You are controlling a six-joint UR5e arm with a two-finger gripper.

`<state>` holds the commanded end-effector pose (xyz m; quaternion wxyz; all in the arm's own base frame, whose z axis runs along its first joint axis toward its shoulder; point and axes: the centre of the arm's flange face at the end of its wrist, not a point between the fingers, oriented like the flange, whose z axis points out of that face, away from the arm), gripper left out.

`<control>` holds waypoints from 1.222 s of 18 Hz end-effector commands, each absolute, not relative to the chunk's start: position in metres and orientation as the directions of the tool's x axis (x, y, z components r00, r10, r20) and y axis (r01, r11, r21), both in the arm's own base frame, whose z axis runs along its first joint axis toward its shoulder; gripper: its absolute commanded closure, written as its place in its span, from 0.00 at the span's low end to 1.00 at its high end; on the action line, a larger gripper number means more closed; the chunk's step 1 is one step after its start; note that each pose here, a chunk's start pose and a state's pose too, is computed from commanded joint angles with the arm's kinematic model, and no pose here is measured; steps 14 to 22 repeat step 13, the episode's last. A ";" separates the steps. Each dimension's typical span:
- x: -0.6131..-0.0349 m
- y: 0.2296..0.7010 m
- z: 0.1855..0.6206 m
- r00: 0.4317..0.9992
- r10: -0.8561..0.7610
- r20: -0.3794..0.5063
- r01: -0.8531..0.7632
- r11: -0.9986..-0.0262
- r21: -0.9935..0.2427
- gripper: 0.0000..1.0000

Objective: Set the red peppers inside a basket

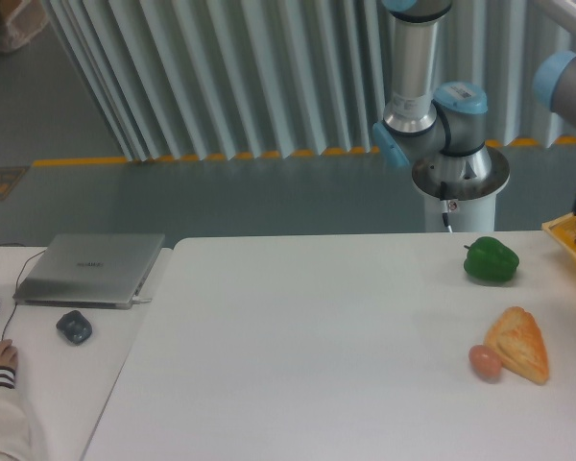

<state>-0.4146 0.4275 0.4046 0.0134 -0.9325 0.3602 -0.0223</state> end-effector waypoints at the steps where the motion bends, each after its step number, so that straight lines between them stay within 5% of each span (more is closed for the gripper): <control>1: -0.410 0.434 0.405 0.739 -0.673 0.023 -0.671 -0.739 -0.062 0.00; 22: -0.398 0.448 0.394 0.730 -0.683 0.020 -0.674 -0.725 -0.139 0.00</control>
